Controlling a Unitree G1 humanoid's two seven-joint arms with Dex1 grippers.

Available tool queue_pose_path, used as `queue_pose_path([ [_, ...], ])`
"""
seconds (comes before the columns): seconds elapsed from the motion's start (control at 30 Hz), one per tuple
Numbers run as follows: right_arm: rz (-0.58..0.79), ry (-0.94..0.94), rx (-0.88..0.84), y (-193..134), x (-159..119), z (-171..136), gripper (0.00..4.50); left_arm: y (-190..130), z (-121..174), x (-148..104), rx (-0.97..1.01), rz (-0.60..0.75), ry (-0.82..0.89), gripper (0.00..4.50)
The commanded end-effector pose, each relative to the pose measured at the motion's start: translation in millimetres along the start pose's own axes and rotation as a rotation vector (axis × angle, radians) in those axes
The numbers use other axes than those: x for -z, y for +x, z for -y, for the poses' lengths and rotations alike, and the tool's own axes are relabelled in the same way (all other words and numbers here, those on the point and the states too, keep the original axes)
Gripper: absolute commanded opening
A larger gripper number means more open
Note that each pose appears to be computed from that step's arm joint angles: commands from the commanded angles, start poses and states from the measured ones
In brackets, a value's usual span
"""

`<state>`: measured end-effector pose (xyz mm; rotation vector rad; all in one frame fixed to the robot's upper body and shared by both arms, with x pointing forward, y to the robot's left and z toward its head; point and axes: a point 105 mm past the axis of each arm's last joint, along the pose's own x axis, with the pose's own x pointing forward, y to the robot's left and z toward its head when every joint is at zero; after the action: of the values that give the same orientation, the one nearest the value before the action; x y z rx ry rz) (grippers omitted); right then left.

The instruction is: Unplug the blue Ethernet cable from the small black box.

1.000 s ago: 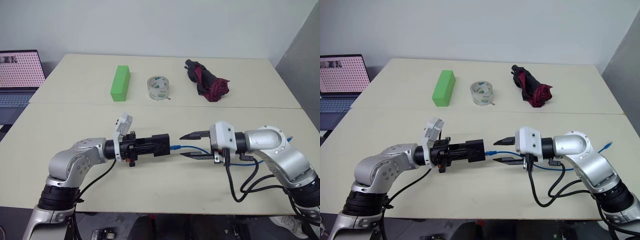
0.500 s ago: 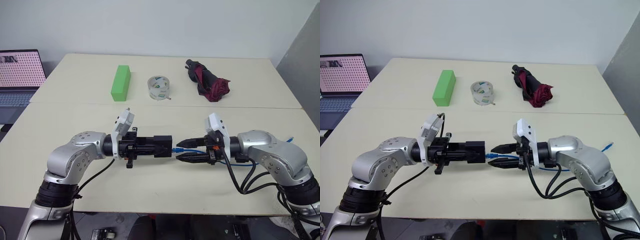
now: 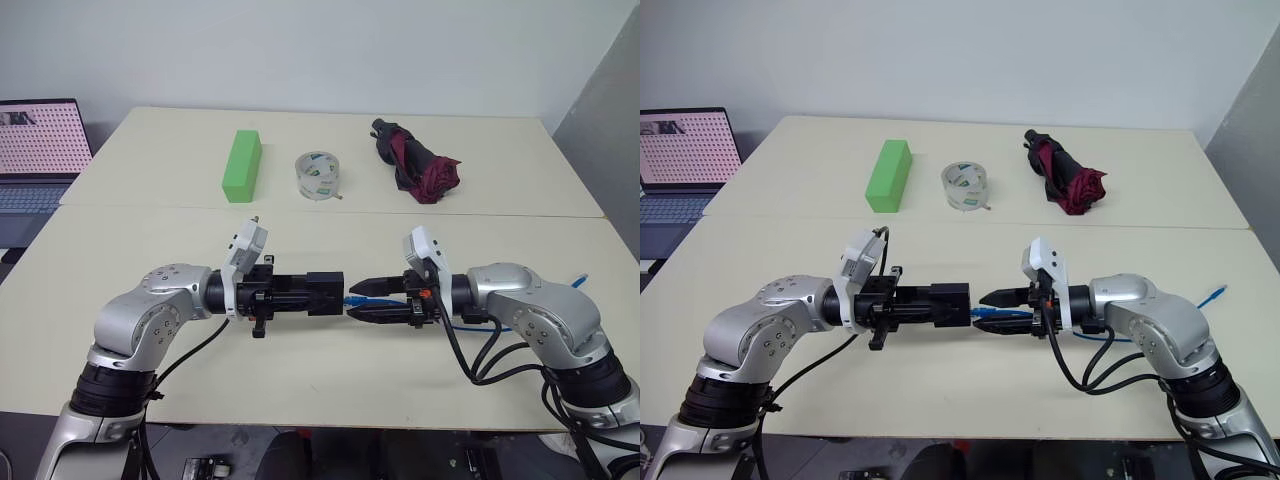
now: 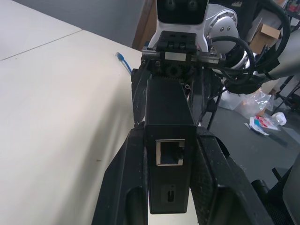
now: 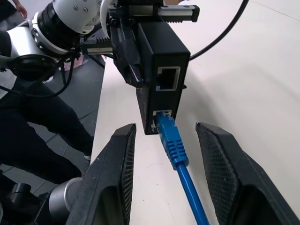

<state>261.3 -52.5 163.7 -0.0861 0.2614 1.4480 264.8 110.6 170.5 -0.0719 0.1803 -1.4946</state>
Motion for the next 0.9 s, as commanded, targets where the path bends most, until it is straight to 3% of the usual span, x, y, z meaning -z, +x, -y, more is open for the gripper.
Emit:
queue_pose_path([
  [0.03, 0.013, -0.034, -0.01, 2.3, -8.0, -1.3, 1.96, 0.1, 3.8, -5.3, 0.011, 0.005, 0.042, 0.78],
  [0.13, 0.019, -0.031, -0.013, 3.6, -8.6, -1.5, 1.48, 0.9, 4.1, -4.3, 0.014, 0.003, 0.042, 0.78],
  [0.2, 0.019, -0.032, -0.014, 3.8, -8.8, -1.5, 0.86, 0.9, 4.4, -4.1, 0.015, 0.002, 0.042, 0.78],
  [0.33, 0.015, -0.032, -0.015, 3.4, -8.9, -1.0, 0.04, 1.7, 5.2, -3.9, 0.021, 0.0, 0.044, 0.78],
  [0.9, -0.053, 0.001, -0.041, -11.9, -1.0, 3.4, 0.04, -7.9, 5.6, 7.8, 0.02, -0.044, 0.044, 0.78],
])
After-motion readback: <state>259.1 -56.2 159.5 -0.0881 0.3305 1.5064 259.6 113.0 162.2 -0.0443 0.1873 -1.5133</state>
